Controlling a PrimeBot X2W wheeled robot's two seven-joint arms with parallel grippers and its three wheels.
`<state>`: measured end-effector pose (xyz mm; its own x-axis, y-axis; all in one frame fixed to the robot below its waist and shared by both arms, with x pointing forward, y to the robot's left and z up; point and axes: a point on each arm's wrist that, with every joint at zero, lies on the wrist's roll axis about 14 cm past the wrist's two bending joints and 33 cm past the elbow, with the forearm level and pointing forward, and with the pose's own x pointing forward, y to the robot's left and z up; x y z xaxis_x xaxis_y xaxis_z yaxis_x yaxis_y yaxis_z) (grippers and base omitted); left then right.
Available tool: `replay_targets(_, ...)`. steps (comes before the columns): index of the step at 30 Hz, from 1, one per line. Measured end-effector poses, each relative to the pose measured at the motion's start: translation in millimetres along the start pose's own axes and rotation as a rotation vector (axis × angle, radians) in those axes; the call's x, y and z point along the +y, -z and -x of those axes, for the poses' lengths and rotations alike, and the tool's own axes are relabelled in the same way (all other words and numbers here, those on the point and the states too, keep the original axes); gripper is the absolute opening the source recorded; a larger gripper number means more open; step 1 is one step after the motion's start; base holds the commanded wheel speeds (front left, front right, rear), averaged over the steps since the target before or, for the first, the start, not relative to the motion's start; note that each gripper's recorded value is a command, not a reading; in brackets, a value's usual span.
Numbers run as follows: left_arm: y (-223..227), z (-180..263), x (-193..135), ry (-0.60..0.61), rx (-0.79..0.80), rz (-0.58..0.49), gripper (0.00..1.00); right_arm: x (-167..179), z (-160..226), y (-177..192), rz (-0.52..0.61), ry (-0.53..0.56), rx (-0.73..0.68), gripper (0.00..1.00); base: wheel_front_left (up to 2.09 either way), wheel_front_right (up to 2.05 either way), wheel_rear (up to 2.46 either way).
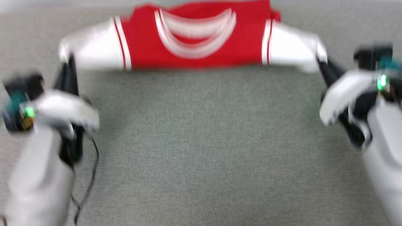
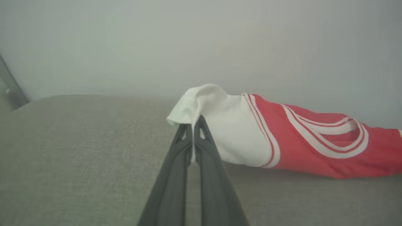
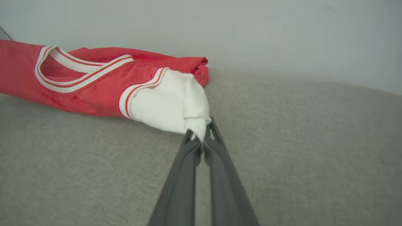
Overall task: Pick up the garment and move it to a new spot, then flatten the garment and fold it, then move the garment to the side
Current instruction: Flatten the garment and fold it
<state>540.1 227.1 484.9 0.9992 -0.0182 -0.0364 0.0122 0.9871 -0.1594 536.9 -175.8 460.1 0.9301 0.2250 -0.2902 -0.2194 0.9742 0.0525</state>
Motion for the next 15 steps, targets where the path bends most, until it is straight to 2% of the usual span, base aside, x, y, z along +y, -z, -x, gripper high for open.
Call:
replay_targets(7, 8.6, 85.8, 3.5, -0.042, 0.023, 0.017, 0.0, 0.4, 85.4, 35.7, -0.107, 0.044, 0.031, 0.0, 0.0, 0.0, 0.0)
replay_targets(15, 42.1, 170.7, 1.6, -0.08, 0.185, 0.023, 0.0, 10.0, 171.0, 89.9, -0.22, 0.112, 0.159, 0.0, 0.0, 0.0, 0.0)
